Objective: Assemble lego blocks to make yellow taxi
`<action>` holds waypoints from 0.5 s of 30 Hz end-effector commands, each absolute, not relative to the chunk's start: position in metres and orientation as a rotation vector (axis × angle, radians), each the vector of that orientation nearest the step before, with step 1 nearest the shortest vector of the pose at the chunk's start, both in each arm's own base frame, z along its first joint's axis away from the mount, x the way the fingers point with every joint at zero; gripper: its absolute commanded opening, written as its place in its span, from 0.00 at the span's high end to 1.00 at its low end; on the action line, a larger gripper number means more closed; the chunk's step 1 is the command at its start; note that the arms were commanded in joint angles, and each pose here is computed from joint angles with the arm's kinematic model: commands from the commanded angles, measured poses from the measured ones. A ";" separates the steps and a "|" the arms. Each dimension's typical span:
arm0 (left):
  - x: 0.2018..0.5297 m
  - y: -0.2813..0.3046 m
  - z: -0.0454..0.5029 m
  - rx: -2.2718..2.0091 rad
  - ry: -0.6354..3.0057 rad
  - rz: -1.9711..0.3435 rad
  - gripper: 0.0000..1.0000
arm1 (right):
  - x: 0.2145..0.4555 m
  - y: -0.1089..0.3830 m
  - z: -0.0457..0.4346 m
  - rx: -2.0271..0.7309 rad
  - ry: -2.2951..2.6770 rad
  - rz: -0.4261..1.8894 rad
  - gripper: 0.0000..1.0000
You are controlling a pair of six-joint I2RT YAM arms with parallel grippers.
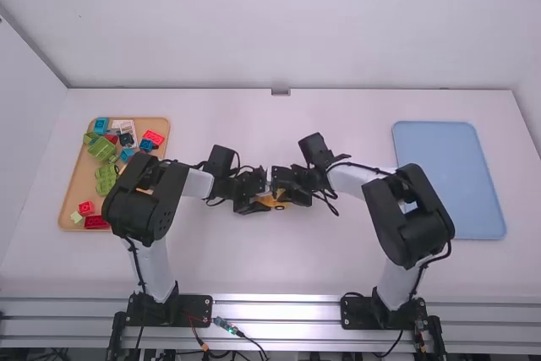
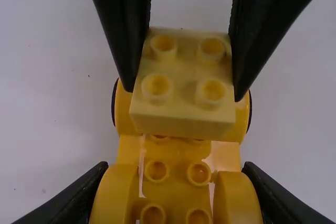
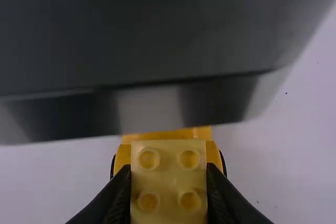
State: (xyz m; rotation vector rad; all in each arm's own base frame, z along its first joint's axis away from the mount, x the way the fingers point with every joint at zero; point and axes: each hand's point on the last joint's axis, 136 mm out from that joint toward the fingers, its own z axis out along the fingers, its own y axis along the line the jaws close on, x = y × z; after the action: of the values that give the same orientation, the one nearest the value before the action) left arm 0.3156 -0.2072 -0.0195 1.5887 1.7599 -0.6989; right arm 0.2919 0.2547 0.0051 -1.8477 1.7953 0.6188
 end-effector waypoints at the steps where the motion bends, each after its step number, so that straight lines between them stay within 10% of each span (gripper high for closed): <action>1: 0.302 -0.185 -0.057 1.642 1.922 -0.599 0.98 | 0.289 0.256 0.004 -1.825 1.818 0.642 1.00; 15: 0.302 -0.185 -0.057 1.642 1.922 -0.598 0.99 | 0.287 0.254 0.003 -1.829 1.828 0.646 0.79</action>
State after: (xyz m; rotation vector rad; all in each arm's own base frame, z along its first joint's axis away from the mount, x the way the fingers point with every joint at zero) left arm 0.3156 -0.2072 -0.0195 1.5884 1.7602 -0.6990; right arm 0.2922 0.2558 0.0057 -1.8252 1.8157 0.6304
